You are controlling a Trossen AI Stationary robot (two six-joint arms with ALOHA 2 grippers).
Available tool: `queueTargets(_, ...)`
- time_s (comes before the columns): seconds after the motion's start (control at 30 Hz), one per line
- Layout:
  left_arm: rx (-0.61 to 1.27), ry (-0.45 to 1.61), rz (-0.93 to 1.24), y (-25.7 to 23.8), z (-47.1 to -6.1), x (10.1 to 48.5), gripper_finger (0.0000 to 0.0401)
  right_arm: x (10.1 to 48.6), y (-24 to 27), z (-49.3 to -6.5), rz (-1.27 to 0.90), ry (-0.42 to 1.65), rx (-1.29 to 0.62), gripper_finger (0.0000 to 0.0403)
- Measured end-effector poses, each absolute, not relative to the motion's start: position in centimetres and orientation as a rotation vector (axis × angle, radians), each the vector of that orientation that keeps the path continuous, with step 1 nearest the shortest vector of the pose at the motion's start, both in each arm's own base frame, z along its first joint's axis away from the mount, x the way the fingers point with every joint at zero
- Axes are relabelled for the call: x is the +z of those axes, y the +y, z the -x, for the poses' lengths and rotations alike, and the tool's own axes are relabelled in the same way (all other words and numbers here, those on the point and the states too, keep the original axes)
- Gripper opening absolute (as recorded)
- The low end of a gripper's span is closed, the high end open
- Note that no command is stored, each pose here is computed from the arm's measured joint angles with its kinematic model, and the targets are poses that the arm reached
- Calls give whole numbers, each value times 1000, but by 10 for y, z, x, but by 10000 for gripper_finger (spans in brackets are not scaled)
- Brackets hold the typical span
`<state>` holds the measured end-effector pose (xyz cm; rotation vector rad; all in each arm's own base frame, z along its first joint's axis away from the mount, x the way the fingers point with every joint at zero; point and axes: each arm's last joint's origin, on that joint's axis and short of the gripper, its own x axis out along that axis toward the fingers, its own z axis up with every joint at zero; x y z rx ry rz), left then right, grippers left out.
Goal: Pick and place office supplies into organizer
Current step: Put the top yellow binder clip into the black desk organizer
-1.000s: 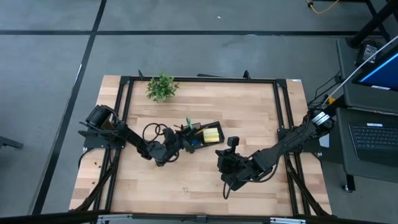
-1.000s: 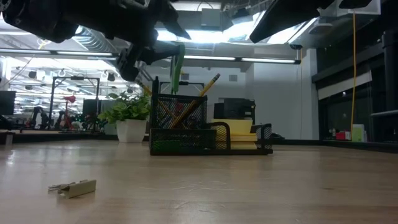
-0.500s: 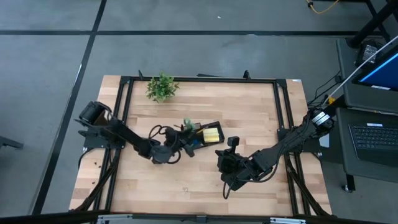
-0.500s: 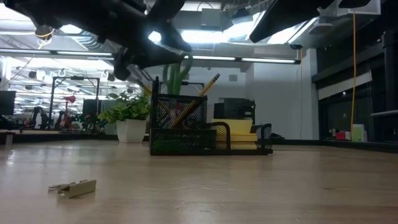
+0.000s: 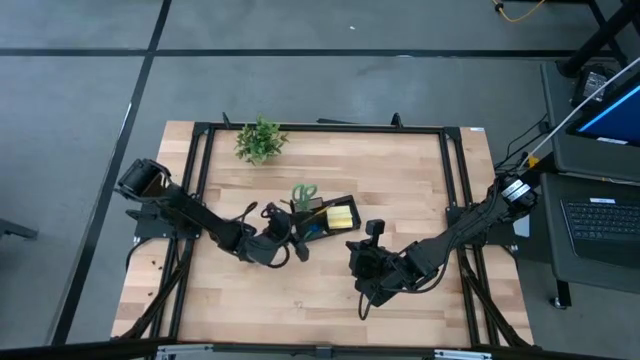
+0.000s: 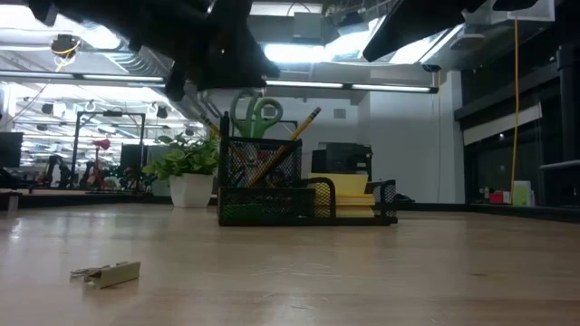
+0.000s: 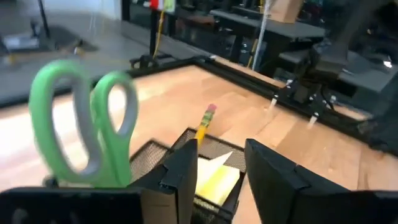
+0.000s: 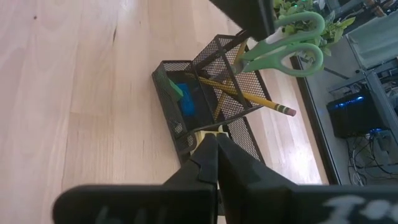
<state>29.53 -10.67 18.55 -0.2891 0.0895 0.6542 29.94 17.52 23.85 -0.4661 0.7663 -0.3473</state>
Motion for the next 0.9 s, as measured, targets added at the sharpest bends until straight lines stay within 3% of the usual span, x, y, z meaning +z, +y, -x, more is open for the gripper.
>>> queueTargets(0.33, 534, 135, -127, -152, -300, 227, 126, 239, 176, -300, 457, 762, -343, 4)
queueTargets(0.47, 462, 155, -265, -177, -287, 230, 126, 239, 181, -304, 410, 784, -209, 4)
queueTargets(0.63, 359, 165, -276, -203, -268, 226, 126, 242, 189, -310, 376, 765, -14, 4)
queueTargets(0.9, 96, 254, -81, -222, -254, 213, 126, 245, 192, -313, 360, 727, 19, 11)
